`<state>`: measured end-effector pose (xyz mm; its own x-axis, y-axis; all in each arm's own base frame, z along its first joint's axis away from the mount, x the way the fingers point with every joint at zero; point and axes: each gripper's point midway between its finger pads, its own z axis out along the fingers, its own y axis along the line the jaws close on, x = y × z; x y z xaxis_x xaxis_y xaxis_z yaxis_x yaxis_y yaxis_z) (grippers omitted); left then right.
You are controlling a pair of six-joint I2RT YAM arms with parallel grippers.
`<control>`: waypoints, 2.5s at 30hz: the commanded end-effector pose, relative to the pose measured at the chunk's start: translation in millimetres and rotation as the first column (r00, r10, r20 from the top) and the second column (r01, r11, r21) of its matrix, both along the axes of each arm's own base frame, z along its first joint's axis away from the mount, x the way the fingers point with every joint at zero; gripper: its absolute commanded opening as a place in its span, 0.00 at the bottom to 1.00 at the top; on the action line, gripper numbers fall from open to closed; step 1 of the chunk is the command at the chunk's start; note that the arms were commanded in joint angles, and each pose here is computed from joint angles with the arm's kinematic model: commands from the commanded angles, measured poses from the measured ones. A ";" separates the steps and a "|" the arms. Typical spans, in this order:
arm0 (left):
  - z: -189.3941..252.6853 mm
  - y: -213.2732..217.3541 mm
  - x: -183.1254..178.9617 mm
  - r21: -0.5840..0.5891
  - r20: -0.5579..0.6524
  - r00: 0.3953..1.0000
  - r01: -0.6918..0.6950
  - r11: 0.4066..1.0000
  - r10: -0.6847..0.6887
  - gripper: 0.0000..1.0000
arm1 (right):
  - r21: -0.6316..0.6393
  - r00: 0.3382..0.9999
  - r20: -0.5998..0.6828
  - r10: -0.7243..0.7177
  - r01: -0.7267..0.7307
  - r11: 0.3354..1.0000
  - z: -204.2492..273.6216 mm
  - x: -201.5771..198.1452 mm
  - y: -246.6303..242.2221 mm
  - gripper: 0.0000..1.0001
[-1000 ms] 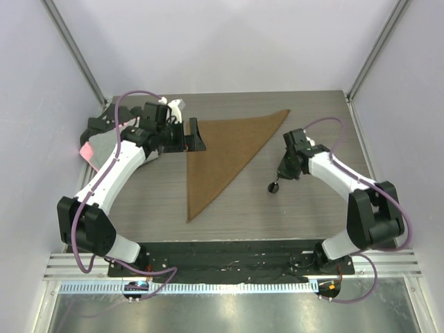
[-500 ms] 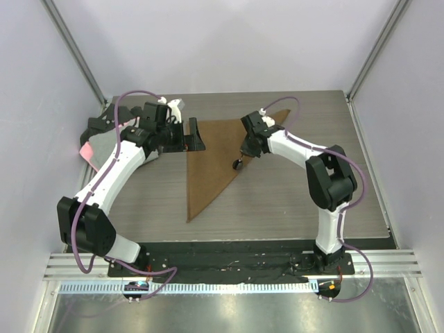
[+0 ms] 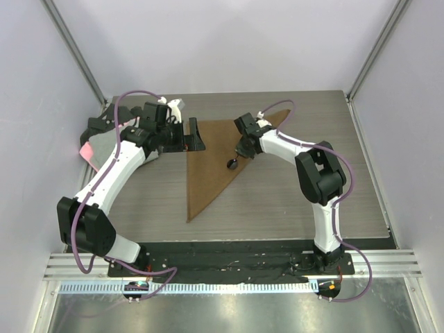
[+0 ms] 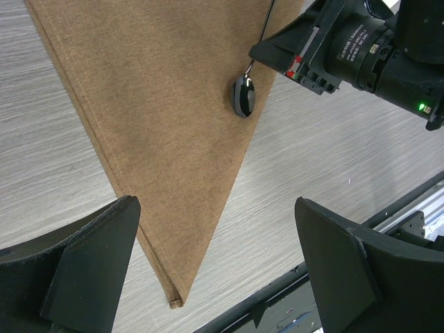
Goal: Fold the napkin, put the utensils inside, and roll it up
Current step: Place the utensil onto the napkin, then fold the napkin
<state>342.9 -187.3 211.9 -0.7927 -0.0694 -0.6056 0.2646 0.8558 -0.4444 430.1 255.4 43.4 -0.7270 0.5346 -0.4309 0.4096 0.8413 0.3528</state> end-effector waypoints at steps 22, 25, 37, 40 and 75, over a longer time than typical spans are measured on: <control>29.1 -3.0 -0.9 -0.046 0.082 0.997 0.016 0.999 -0.012 1.00 | 0.101 0.993 0.008 -0.114 0.113 0.989 1.3 -0.7 10.8 0.07; 29.3 -2.7 -1.2 -0.045 0.083 0.997 0.014 0.999 -0.011 1.00 | 0.105 0.993 -0.002 -0.115 0.114 0.988 -1.3 -1.7 10.4 0.21; 27.1 -1.7 0.4 -0.036 0.081 0.997 0.011 0.999 -0.008 1.00 | 0.152 0.990 0.130 -0.061 0.041 0.988 58.9 10.7 17.3 0.40; 26.0 -0.2 0.8 -0.026 0.082 0.997 0.005 1.000 -0.003 1.00 | 0.141 0.979 0.203 -0.016 -0.013 0.990 87.1 14.2 15.4 0.43; -9.7 14.1 24.3 0.111 0.067 0.998 -0.022 0.994 0.015 1.00 | 0.190 0.972 0.225 -0.073 0.030 0.981 -8.4 145.3 -205.7 0.56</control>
